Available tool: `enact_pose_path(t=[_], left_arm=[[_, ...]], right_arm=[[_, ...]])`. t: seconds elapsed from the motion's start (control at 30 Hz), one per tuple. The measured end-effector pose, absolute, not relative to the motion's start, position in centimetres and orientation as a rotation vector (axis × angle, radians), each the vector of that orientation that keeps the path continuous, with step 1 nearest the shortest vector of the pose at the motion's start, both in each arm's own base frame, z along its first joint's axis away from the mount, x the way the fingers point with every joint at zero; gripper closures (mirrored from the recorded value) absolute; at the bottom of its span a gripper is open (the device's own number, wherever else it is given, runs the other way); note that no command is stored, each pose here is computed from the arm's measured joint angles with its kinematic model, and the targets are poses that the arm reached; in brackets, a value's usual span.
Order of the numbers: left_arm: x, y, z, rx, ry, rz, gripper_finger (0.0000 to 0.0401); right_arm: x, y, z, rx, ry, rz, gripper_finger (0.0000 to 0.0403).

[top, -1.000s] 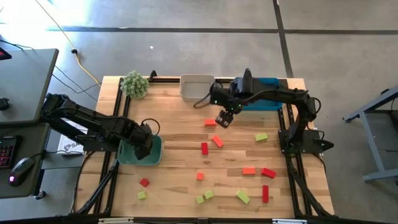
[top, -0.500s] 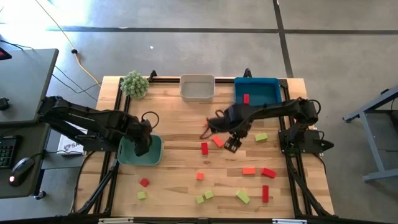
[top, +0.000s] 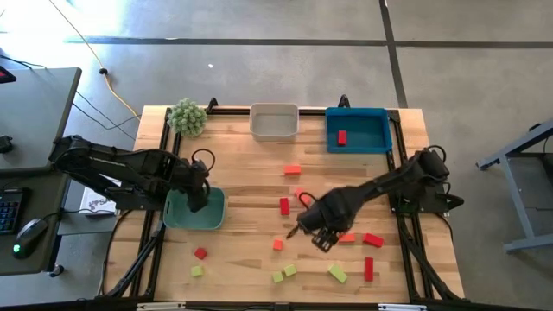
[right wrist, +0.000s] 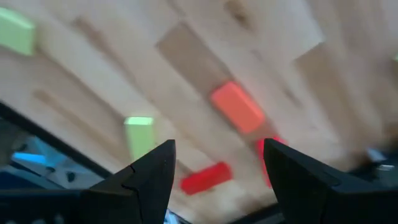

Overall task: Sort & place blocks by color
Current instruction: Put the green block into the gray bin

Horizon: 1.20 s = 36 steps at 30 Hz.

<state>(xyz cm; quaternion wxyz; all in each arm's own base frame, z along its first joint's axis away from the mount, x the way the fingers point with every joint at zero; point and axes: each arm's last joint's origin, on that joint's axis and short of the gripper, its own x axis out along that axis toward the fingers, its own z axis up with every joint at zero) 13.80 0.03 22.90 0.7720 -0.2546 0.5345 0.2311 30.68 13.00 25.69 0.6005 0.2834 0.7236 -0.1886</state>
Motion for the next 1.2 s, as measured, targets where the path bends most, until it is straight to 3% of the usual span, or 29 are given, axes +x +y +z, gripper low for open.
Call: enact_pose_path(t=[0.67,1.2], left_arm=[[14.0,0.0,22.9,-0.702,1.116,0.577,0.0243],[14.4,0.0,23.1,-0.747,1.061,0.574,0.0243]], right_arm=[[26.7,22.5,25.5,0.604,1.423,-0.476,0.0171],[27.7,26.4,19.5,0.542,1.503,-0.445,0.0171]])
